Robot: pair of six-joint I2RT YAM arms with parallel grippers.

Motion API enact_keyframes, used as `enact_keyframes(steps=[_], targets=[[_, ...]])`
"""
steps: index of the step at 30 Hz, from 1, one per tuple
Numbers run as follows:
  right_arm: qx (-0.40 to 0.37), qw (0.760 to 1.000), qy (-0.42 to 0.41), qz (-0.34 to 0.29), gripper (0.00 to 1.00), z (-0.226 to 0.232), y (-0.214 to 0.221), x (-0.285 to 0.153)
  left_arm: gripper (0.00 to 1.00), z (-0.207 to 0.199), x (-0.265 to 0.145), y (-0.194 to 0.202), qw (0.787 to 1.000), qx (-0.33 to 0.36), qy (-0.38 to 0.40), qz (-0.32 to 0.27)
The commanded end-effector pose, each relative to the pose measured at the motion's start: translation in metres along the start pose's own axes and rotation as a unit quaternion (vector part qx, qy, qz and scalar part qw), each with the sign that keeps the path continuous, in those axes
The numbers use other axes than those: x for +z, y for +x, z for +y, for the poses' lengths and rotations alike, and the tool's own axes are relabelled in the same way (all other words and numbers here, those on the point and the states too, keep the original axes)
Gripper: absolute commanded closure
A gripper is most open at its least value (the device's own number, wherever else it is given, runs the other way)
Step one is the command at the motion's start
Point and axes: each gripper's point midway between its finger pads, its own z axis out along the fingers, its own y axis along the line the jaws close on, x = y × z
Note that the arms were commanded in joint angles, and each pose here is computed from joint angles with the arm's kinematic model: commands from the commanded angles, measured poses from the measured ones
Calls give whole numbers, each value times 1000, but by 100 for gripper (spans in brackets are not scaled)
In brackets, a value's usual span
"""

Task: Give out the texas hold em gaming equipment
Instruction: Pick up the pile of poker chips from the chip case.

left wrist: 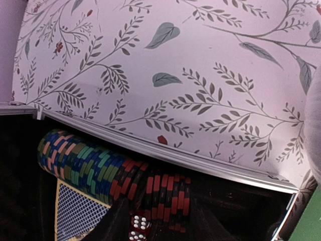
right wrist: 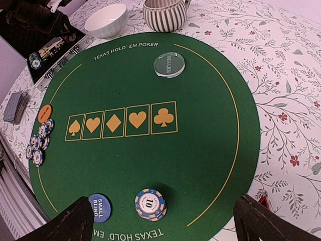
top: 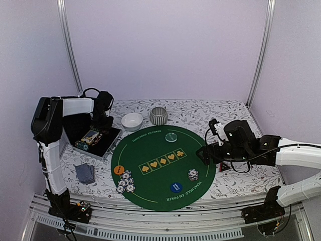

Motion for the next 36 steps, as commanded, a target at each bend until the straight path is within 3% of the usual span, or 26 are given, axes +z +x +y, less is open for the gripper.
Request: enact_keyframes(steps=[1, 12, 36], targets=[[1, 1000, -1, -14, 1, 0, -10, -10, 58, -12, 24, 18, 999, -7, 36, 36], [-1, 1000, -3, -8, 1, 3, -11, -6, 56, -18, 2, 8, 1000, 15, 23, 6], [-8, 1000, -9, 6, 1, 5, -4, -1, 60, -19, 3, 17, 1000, 20, 14, 12]])
